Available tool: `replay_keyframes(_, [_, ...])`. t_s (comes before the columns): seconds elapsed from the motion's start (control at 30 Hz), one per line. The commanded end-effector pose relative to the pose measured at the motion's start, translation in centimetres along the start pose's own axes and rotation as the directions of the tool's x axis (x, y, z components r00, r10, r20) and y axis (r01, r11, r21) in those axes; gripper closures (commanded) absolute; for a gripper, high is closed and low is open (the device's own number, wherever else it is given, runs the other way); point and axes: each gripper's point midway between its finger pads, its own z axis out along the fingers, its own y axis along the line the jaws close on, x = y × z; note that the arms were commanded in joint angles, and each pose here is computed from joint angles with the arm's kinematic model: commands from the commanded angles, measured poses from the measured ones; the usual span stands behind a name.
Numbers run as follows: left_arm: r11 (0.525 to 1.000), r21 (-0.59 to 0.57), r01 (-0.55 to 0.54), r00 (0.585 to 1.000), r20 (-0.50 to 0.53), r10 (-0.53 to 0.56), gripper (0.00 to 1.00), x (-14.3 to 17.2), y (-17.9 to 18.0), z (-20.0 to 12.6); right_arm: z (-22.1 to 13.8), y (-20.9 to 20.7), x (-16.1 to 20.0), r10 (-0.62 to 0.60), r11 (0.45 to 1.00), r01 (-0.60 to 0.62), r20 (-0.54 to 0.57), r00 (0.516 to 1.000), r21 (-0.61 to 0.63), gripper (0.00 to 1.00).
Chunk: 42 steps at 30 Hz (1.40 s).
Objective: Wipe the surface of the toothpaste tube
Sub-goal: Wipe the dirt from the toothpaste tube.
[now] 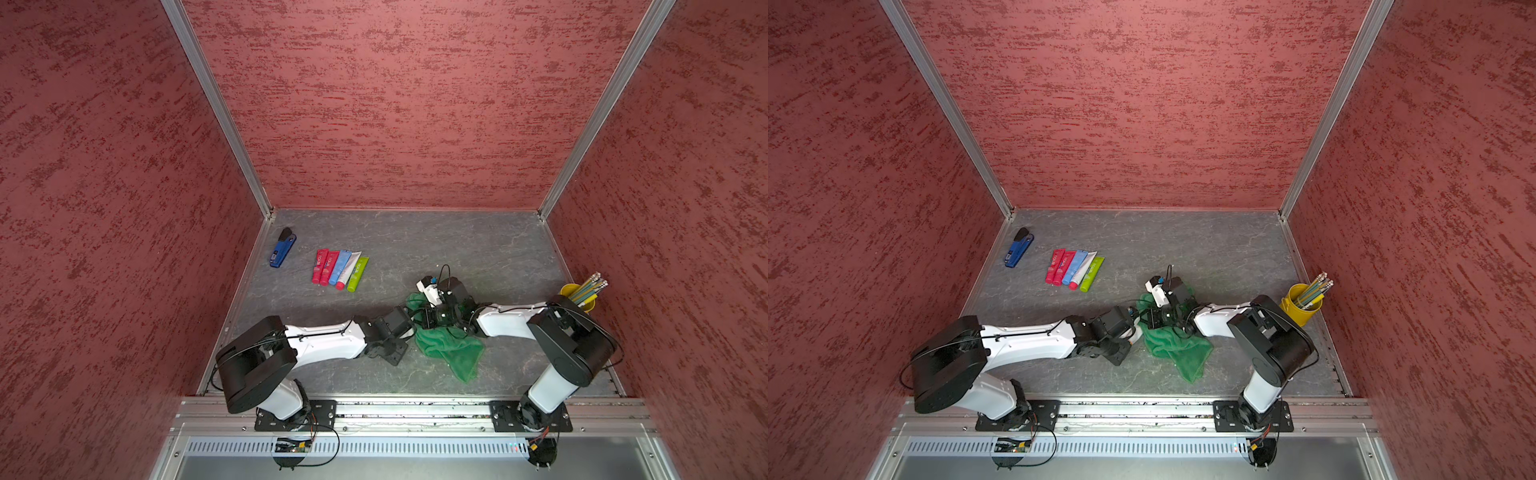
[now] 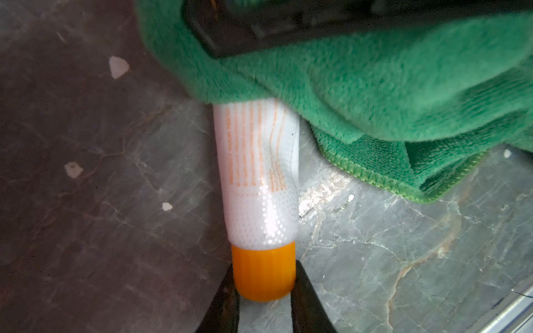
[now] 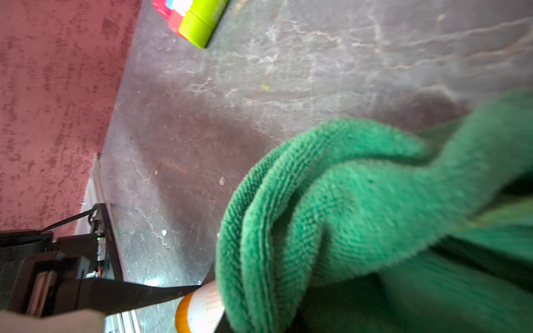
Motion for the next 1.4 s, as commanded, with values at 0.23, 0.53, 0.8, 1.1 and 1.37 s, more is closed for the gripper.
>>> replay_keyframes(0.23, [1.000,-0.018,-0.005,0.999,0.049,0.006,0.98,-0.6,0.2,-0.6,-2.3,-8.3,-2.4,-0.005,0.908,0.019,-0.035,0.999,0.419,1.00])
replay_keyframes(0.53, [1.000,-0.010,-0.005,0.999,0.053,0.006,1.00,-0.8,0.0,-0.7,0.0,-0.9,3.8,-0.005,0.993,0.021,-0.139,0.990,0.112,1.00])
replay_keyframes(0.8, [1.000,-0.002,-0.003,0.999,0.050,0.003,1.00,-1.2,-0.3,-0.5,0.2,2.3,7.9,0.006,1.000,-0.008,-0.184,0.983,-0.008,1.00])
replay_keyframes(1.1, [0.997,0.070,-0.012,0.995,0.096,0.005,1.00,-2.0,-1.5,-1.5,-4.8,-7.5,1.1,0.045,0.948,-0.053,0.031,0.999,0.313,1.00])
replay_keyframes(1.37, [0.998,0.067,0.014,0.996,0.084,-0.020,1.00,-1.7,-0.8,-1.1,-4.8,-7.0,-2.2,0.017,0.973,-0.041,0.105,0.994,0.225,1.00])
